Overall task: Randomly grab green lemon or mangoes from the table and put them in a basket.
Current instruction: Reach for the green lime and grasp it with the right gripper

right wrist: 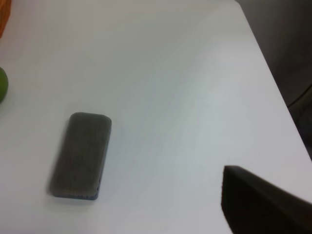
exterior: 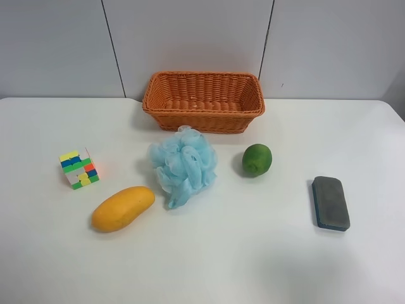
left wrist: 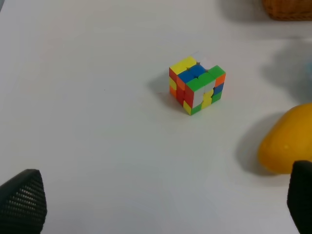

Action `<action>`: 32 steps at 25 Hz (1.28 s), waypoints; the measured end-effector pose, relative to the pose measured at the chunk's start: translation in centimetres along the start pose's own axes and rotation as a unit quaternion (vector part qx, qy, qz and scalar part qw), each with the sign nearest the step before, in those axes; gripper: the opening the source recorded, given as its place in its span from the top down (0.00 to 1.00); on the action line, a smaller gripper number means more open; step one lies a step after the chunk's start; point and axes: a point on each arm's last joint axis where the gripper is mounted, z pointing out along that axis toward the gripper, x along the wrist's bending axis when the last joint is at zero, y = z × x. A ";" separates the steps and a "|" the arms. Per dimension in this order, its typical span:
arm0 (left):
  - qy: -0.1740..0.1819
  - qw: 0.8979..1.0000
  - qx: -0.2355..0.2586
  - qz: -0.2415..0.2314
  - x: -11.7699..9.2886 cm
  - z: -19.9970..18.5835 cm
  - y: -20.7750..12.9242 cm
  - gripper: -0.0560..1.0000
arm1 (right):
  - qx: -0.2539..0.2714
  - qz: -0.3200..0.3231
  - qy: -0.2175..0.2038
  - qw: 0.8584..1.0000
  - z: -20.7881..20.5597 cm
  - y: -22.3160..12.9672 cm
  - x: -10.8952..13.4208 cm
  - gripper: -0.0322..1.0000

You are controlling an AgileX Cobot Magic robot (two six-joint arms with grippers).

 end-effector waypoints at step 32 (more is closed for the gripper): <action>0.000 1.000 -0.001 0.000 0.0 0.0 0.0 0.01 | 0.147 -0.022 0.029 0.988 6.0 11.9 0.8 0.01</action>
